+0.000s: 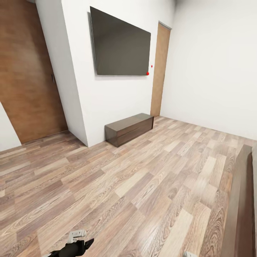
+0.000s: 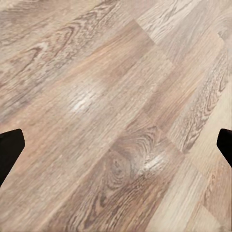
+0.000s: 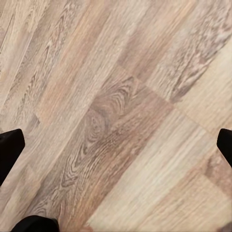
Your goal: In the bedroom, move the book from the bed onto either nightstand, and place the two sandals side by side next to the bed.
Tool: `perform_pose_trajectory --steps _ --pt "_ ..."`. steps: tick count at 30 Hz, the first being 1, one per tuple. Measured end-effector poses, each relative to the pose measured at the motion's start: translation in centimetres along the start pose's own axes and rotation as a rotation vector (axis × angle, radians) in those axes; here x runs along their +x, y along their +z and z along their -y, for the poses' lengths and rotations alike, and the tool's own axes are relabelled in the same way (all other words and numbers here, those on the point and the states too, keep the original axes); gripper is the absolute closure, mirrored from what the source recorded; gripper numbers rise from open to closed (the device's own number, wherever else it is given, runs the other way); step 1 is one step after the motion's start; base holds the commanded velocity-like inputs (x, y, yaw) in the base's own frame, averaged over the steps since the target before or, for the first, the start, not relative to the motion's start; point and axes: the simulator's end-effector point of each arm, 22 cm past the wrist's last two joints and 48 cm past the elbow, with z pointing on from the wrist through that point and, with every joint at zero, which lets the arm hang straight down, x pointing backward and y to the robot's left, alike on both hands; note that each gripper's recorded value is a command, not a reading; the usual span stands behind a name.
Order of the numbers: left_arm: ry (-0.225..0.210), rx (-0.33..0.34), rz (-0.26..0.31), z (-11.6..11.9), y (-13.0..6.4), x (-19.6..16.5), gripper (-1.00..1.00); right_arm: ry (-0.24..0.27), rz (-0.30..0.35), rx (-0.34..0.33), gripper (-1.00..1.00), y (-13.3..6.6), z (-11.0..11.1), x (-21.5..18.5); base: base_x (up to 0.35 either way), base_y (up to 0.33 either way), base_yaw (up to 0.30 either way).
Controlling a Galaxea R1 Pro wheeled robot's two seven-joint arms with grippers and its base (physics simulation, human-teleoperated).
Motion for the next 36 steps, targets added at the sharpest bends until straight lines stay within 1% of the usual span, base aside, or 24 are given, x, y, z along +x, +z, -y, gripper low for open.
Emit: perform_pose_trajectory --steps 36 --pt "-0.001 -0.001 -0.003 2.9 -4.4 -5.3 -1.00 0.000 -0.001 0.001 -1.00 -4.8 -4.2 -4.0 0.000 0.000 0.000"
